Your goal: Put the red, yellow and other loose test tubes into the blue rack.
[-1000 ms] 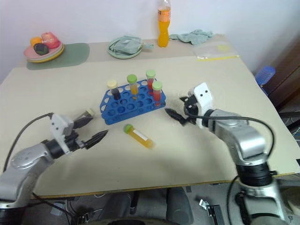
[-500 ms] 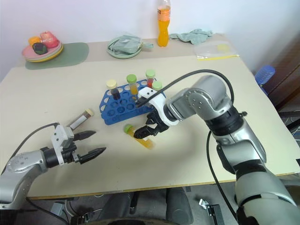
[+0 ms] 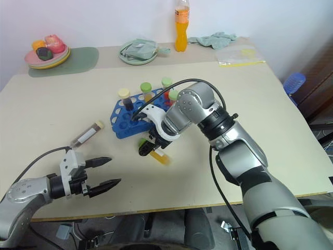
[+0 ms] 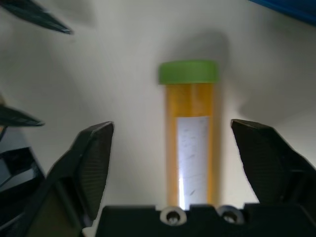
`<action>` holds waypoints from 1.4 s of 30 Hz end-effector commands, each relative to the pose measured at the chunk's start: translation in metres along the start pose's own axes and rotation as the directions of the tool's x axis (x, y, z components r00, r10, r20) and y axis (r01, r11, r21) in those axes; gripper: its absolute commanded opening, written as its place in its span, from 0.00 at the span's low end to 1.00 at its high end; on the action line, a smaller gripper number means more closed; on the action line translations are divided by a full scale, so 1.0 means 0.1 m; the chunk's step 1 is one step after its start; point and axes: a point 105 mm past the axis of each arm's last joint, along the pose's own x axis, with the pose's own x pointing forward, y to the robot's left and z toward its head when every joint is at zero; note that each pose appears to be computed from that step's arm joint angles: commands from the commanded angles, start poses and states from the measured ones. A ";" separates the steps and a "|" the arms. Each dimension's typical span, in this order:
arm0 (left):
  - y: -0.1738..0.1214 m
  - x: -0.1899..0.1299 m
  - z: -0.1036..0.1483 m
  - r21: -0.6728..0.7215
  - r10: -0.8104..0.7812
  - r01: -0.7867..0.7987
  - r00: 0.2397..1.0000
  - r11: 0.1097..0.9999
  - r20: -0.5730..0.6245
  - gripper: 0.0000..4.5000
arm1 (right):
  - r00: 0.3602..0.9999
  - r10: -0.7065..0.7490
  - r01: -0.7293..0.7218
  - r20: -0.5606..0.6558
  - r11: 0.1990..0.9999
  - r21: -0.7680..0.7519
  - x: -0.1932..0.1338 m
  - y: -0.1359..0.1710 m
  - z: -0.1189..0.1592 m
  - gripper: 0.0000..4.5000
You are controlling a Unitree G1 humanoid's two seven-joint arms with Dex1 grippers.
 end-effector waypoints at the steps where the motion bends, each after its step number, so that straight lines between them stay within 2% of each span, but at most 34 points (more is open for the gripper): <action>1: -0.05 0.04 0.17 0.037 -0.020 0.019 1.000 0.999 0.023 1.00 | 1.000 0.003 -0.003 0.019 1.000 -0.022 -0.05 0.05 0.05 0.44; 5: -0.06 0.07 0.23 0.039 -0.020 0.019 0.999 0.999 0.028 1.00 | 0.999 0.021 -0.019 0.033 0.999 -0.043 -0.08 0.09 0.03 0.02; 6: -0.05 0.07 0.25 0.039 -0.019 0.018 0.999 0.999 0.030 1.00 | 0.999 0.026 -0.023 0.041 0.998 -0.058 -0.10 0.11 0.03 0.01; 7: -0.05 0.08 0.26 0.039 -0.017 0.016 0.999 0.999 0.031 1.00 | 0.998 0.026 -0.022 0.054 0.997 -0.080 -0.12 0.12 0.03 0.01; 10: 0.02 0.03 0.24 0.030 0.019 -0.019 0.999 0.999 0.028 1.00 | 0.979 0.068 -0.039 0.190 0.987 -0.153 -0.28 0.13 -0.02 0.01; 14: 0.01 0.02 0.18 0.015 0.010 -0.010 1.000 1.000 0.018 1.00 | 0.977 -0.016 0.034 0.211 0.996 -0.083 -0.26 -0.09 -0.15 0.01; 19: -0.02 0.13 0.07 0.042 -0.014 0.015 1.000 0.999 -0.013 1.00 | 0.963 -0.034 0.052 0.268 0.997 -0.061 -0.31 -0.13 -0.11 0.01; 24: 0.13 0.25 -0.03 0.146 0.067 -0.061 0.997 0.987 -0.037 1.00 | 0.955 -0.035 0.051 0.296 0.998 -0.047 -0.33 -0.11 -0.08 0.01; 28: 0.20 0.28 -0.04 0.174 0.107 -0.104 0.994 0.979 -0.010 1.00 | 0.950 -0.026 0.044 0.311 0.998 -0.049 -0.34 -0.08 -0.06 0.01; 32: 0.20 0.30 -0.04 0.163 0.112 -0.114 0.993 0.980 0.026 1.00 | 0.951 -0.014 0.035 0.310 0.997 -0.063 -0.33 -0.06 -0.08 0.01; 37: 0.23 0.16 -0.03 0.128 0.127 -0.133 0.990 0.983 0.054 1.00 | 0.957 -0.004 0.034 0.289 0.994 -0.099 -0.32 -0.04 -0.11 0.01; 42: 0.31 0.01 -0.05 0.132 0.146 -0.150 0.989 0.980 0.039 1.00 | 0.961 0.050 -0.020 0.271 0.994 -0.112 -0.33 0.02 -0.09 0.48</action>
